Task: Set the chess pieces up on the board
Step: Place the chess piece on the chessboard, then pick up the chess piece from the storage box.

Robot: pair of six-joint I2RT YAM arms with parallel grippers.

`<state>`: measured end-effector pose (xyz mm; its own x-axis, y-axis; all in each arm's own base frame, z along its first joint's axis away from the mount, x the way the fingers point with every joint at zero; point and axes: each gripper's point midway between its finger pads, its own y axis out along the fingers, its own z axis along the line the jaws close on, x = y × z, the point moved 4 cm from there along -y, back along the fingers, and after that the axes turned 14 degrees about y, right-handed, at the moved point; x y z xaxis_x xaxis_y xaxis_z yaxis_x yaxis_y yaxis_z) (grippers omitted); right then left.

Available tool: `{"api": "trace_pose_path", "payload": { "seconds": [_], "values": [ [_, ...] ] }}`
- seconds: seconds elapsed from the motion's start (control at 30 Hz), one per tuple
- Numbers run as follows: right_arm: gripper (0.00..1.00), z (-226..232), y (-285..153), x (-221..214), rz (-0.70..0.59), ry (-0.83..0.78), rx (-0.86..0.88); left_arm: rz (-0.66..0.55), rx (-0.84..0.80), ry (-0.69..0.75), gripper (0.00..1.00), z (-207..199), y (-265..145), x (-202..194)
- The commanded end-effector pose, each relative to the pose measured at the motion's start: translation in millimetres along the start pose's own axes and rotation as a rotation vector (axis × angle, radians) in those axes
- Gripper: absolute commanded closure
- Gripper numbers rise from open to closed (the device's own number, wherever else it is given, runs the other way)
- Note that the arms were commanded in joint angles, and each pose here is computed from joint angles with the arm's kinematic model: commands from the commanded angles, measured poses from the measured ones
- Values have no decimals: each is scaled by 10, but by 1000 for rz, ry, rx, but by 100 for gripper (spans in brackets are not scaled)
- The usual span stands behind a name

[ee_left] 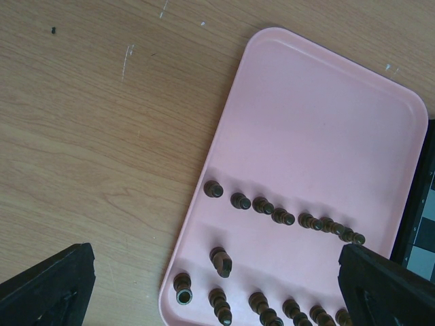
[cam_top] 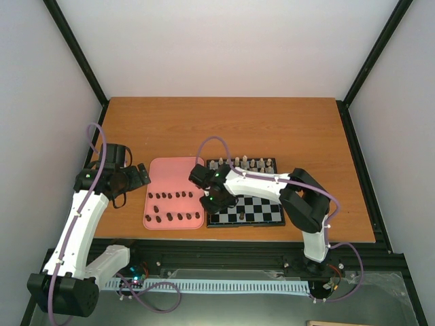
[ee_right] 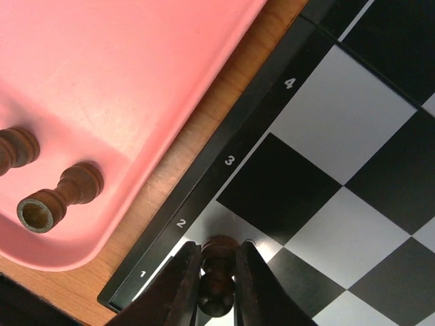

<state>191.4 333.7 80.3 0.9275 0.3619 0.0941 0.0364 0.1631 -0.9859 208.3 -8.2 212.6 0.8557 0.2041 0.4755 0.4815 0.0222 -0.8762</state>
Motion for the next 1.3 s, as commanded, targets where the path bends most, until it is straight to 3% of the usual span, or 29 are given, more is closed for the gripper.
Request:
{"api": "trace_pose_path", "payload": {
  "seconds": [0.0, 0.1, 0.37, 0.5, 0.9, 1.27],
  "values": [
    [81, 74, 40, -41, 13, -22, 10, -26, -1, -1, 0, 12, -32, 31],
    [72, 83, -37, -15, -4, -22, 12, -25, -3, -3, 0, 12, -31, 21],
    [69, 157, -274, 123, -70, -20, 26, -29, -5, -4, 0, 12, -39, 29],
    [61, 291, -493, 308, -127, -44, 48, -29, -5, -2, 0, 10, -34, 29],
    [61, 691, -218, 757, -111, -121, 86, -42, -8, -2, 0, -2, -75, 77],
    [64, 639, 65, 901, -94, -114, 81, -37, 5, -5, 0, 28, -91, 29]
  ]
}}
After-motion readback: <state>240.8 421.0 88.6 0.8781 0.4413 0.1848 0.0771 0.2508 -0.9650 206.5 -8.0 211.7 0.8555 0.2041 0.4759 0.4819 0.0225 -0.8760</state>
